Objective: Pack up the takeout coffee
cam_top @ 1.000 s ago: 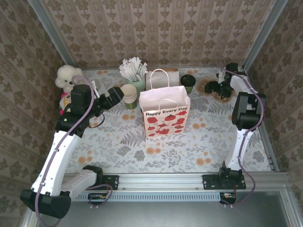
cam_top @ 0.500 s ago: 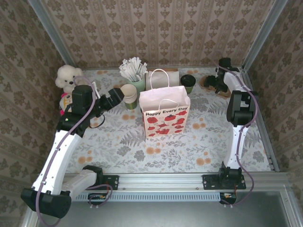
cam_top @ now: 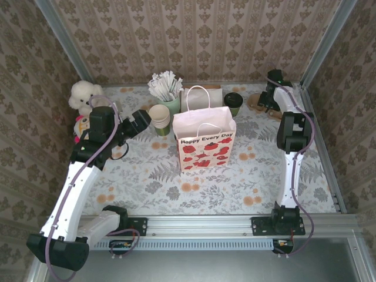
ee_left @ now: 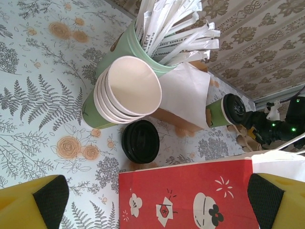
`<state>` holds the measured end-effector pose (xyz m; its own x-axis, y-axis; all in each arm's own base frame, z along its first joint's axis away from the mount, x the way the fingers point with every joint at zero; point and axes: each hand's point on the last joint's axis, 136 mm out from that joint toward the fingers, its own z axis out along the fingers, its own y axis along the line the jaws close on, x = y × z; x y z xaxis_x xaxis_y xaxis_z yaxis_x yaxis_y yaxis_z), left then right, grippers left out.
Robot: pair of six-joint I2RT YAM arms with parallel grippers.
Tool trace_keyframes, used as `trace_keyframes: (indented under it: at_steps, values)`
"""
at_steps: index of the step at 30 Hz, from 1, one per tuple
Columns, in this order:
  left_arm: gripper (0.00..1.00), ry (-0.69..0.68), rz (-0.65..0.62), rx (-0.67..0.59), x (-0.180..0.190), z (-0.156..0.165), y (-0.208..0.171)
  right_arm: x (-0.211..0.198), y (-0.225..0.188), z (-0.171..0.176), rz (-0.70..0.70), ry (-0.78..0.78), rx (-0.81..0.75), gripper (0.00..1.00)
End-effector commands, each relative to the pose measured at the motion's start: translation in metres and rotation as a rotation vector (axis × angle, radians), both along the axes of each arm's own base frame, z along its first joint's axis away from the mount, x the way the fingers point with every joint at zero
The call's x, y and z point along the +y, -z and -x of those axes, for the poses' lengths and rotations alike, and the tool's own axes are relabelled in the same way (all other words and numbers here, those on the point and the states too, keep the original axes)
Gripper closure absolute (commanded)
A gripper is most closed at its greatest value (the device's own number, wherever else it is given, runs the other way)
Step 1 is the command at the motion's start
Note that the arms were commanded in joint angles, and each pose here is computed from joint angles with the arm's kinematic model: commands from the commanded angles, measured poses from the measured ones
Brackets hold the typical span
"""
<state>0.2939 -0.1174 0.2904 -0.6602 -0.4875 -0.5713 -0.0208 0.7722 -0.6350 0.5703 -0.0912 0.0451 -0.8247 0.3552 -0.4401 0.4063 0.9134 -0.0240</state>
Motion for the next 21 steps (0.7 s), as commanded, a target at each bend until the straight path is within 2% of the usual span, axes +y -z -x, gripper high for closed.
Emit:
trace_keyframes:
  at_steps: [1,8,15,21]
  values:
    - [0.0,-0.001,-0.017,0.01,0.003,0.002,0.007,-0.001,-0.002,0.011,0.04,-0.036,0.055,0.47]
    - [0.0,0.016,-0.01,0.007,0.0,0.002,0.011,-0.004,-0.027,0.036,0.078,-0.063,0.045,0.57]
    - [0.0,0.047,-0.02,0.006,-0.003,0.001,0.013,0.019,-0.026,0.099,0.003,-0.105,0.068,0.57]
    - [0.0,0.085,-0.015,0.021,-0.01,-0.004,0.017,0.054,-0.021,0.158,-0.068,-0.227,0.136,0.56]
